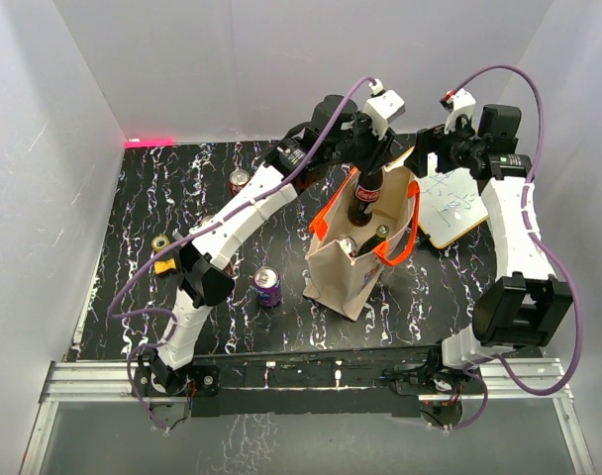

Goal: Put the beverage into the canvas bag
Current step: Place the drink in the canvas bag.

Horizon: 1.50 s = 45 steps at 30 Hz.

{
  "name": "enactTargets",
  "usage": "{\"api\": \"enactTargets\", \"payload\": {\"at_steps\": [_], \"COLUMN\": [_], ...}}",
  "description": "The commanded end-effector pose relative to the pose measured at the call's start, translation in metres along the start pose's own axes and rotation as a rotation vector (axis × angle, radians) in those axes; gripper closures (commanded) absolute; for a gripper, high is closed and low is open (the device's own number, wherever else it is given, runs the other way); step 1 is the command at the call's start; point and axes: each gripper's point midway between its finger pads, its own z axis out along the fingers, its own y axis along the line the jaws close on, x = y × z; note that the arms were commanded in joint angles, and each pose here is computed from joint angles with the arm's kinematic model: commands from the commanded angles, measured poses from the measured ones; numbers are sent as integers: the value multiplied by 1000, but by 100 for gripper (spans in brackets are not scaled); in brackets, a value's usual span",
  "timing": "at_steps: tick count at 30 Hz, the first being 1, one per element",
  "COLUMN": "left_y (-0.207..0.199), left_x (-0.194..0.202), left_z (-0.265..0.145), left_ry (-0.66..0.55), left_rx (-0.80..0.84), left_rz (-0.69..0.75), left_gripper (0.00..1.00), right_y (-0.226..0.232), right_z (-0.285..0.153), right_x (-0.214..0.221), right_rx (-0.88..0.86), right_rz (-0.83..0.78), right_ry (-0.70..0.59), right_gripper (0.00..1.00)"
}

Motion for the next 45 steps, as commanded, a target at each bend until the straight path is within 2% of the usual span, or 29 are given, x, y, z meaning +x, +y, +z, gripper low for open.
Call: {"api": "enactTargets", "payload": {"at_steps": [1, 5, 11, 21, 36, 41, 45], "left_y": [-5, -3, -9, -3, -4, -6, -5], "left_x": [-85, -74, -68, -54, -37, -30, -24], "left_z": [-35, -32, -29, -29, -28, -29, -27], "left_ry": [-263, -238, -237, -217, -186, -181, -173], "left_rx": [61, 84, 161, 192, 214, 243, 265], "left_rz": [27, 18, 18, -10, -3, 35, 35], "left_gripper": [100, 100, 100, 100, 100, 100, 100], "right_y": [10, 20, 18, 20, 47, 61, 62], "right_z": [-14, -13, -6, 17, 11, 28, 37], "right_x": [-29, -25, -25, -25, 2, 0, -2], "right_rx": [-133, -229, -282, -429, -523, -533, -520], "right_rz": [-261, -348, -444, -439, -523, -542, -527], "right_ry": [-77, -73, -63, -45, 31, 35, 37], "right_gripper": [7, 7, 7, 12, 13, 17, 27]}}
